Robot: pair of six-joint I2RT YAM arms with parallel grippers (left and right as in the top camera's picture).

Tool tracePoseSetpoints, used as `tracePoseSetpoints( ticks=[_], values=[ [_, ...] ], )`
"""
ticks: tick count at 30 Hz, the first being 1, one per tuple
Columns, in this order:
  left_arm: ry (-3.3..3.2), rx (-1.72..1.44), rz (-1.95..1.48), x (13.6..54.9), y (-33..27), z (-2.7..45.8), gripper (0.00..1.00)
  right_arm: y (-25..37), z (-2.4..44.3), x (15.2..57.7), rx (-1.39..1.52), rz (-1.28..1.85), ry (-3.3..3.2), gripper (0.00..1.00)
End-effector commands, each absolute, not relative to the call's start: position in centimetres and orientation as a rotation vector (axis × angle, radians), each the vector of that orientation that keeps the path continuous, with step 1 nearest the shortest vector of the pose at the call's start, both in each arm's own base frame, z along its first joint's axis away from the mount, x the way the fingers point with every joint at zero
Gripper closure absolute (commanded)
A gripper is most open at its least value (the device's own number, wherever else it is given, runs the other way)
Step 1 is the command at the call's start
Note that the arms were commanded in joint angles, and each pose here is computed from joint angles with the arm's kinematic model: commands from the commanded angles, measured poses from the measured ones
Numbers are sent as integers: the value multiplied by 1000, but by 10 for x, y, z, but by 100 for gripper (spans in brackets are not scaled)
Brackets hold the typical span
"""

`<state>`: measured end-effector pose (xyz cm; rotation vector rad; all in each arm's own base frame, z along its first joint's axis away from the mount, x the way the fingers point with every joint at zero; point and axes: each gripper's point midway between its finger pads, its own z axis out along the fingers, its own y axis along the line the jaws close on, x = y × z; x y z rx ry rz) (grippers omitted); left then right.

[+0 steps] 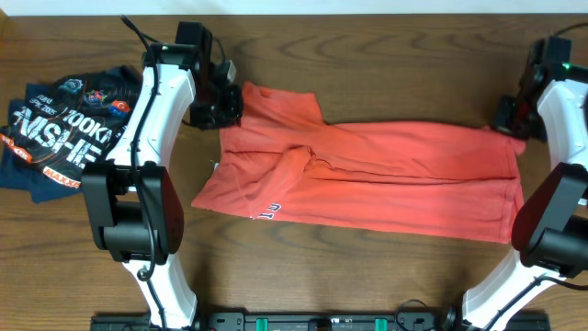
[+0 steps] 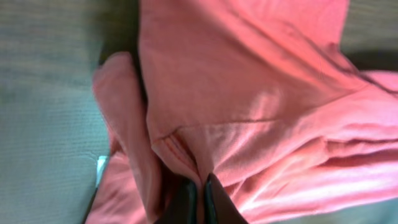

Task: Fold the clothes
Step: 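Pull both far corners toward the robot, folding the far half over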

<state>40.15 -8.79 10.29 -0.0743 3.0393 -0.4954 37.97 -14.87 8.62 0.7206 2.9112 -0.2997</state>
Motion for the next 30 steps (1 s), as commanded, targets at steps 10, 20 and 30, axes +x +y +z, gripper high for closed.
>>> tracePoseSetpoints(
  ticks=[10, 20, 30],
  values=[
    [3252, -139, -410, 352, -73, 104, 94, -172, 96, 302, 938, -366, 3102, 99],
    [3343, -156, -405, 330, -72, 107, 94, -160, 91, 288, 949, -299, 3173, 96],
    [3503, -132, -400, 291, -71, 96, 94, -150, 51, 257, 947, -314, 3279, 95]
  ],
)
